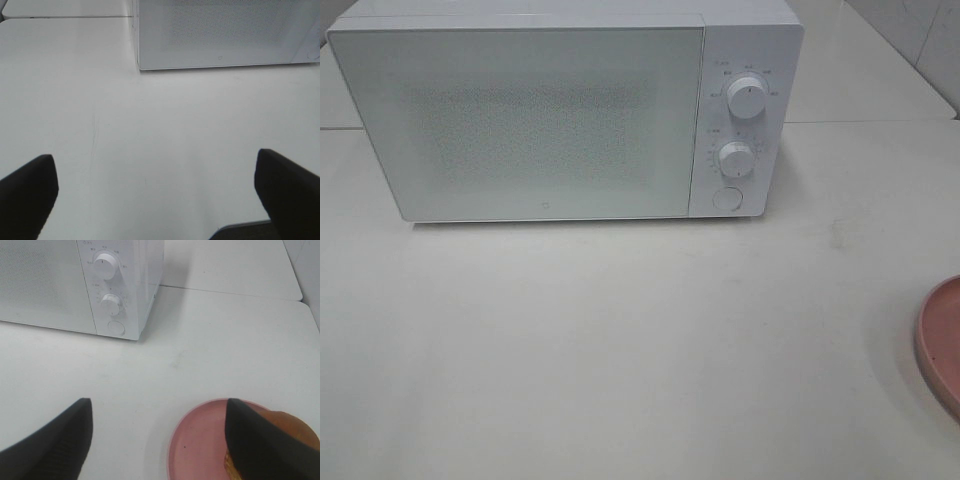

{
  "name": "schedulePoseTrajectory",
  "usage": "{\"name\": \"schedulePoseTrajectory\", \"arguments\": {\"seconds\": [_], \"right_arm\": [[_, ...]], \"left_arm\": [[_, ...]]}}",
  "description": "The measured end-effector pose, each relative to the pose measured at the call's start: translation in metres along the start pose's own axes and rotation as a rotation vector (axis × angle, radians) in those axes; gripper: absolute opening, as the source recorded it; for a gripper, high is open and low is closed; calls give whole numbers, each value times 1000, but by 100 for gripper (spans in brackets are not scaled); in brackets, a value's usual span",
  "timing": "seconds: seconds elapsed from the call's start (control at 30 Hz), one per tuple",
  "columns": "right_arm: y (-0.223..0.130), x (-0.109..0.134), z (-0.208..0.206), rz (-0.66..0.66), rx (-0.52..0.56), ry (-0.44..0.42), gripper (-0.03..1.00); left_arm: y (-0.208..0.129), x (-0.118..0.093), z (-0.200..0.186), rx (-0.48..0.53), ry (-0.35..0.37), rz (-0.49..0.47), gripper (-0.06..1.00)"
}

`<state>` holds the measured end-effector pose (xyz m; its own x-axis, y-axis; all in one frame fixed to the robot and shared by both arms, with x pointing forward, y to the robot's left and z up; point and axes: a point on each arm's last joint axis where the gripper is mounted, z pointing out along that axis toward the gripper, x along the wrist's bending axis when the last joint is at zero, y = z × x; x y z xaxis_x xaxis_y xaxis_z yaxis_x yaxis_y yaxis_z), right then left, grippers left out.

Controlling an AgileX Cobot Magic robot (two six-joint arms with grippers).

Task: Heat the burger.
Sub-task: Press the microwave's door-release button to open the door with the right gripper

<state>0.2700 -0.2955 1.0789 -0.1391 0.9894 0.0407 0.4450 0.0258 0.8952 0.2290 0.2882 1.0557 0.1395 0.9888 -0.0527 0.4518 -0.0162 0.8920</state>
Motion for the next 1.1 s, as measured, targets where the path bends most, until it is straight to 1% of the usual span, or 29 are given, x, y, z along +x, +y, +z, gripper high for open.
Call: {"name": "schedulePoseTrajectory", "arguments": {"seconds": [0.23,0.67,0.73,0.83,0.9,1.03,1.1], "right_arm": [[14,2,17,-3,-12,4,73],[31,5,55,-7,17,8,73],[36,6,68,-6,19,10,73],[37,6,72,-7,22,10,73],[39,7,83,-8,39,11,73],[40,7,95,-9,62,10,73],[39,8,107,-11,90,10,73]], "left_arm": [[0,0,0,0,0,0,99],[0,0,0,0,0,0,99],[0,0,0,0,0,0,99],[0,0,0,0,0,0,99],[0,0,0,0,0,0,99],[0,0,0,0,0,0,99],[0,0,0,0,0,0,99]]}}
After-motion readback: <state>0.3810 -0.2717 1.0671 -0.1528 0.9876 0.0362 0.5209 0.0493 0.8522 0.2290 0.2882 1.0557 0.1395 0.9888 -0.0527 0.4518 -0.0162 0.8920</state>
